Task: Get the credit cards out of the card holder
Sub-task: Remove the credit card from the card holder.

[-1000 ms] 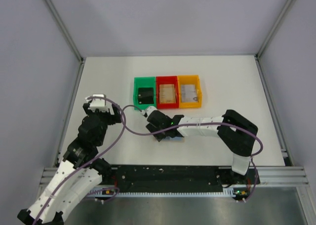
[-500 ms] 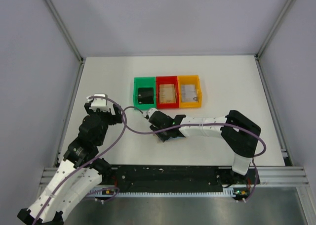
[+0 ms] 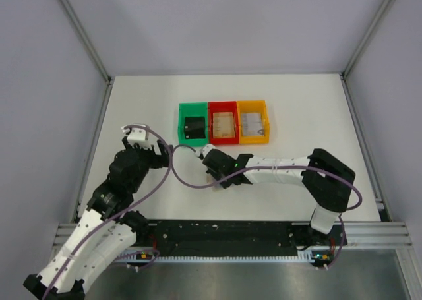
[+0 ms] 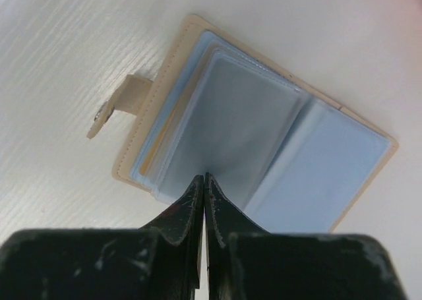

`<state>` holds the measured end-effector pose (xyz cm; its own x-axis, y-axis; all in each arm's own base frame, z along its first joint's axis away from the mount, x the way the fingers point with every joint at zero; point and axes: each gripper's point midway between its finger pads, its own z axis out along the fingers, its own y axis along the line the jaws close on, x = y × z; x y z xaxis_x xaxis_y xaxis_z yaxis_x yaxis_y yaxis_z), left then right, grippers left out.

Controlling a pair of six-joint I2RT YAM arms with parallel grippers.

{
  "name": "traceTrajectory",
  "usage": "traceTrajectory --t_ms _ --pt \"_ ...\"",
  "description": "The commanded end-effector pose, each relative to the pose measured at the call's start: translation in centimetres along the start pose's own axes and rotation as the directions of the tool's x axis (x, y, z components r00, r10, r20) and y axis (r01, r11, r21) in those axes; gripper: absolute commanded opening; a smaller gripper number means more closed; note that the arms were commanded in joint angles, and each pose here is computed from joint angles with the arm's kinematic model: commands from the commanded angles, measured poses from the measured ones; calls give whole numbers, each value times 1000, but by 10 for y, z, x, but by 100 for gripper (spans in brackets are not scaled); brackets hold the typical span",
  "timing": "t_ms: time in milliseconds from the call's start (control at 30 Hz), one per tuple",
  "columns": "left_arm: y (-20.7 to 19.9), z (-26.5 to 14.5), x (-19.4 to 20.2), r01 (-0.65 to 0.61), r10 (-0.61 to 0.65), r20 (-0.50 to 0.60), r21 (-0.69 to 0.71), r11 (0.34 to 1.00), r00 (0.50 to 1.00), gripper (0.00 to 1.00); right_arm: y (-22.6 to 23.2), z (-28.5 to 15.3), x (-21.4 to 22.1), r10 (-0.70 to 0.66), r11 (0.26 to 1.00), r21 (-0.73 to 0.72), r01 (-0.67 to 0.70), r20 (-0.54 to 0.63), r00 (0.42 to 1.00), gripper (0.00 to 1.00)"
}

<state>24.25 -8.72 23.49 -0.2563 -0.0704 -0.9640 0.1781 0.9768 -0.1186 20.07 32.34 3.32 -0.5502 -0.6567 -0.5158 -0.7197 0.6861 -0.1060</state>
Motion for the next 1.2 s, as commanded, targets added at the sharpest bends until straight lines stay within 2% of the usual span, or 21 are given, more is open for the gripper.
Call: traceTrajectory --t_ms 0,100,133,200,300,533,733,933,1033,1167 --pt "-44 -3 -6 176 -173 -33 197 965 984 85 -16 -19 -23 16 999 49 -21 96 995 0" --pt "-58 1 6 247 -230 -96 242 938 968 86 -27 -24 -28 36 997 67 -44 121 992 0" --pt "-61 2 11 263 -243 -111 250 932 964 86 -27 -25 -29 36 998 56 -43 128 991 4" --pt "-65 5 18 298 -272 -131 256 920 953 86 -17 -26 -30 24 1000 -11 -23 136 990 23" --pt "-66 11 33 327 -296 -158 244 913 942 86 1 -24 -27 17 994 -109 -1 151 988 41" --pt "-56 16 44 329 -301 -161 190 925 940 86 13 -10 -13 2 990 -141 14 113 994 55" --pt "-31 9 28 286 -281 -66 94 954 958 86 8 -1 -4 -12 994 -107 21 86 996 56" --pt "-25 -14 -10 233 -240 44 125 964 970 85 1 9 12 -15 998 -60 17 34 999 54" --pt "-15 -25 -24 221 -229 86 93 971 970 85 -1 10 15 -9 998 -55 10 23 1000 47" --pt "-3 -32 -26 202 -206 105 48 978 973 85 -3 12 17 -8 999 -52 9 15 1000 32"
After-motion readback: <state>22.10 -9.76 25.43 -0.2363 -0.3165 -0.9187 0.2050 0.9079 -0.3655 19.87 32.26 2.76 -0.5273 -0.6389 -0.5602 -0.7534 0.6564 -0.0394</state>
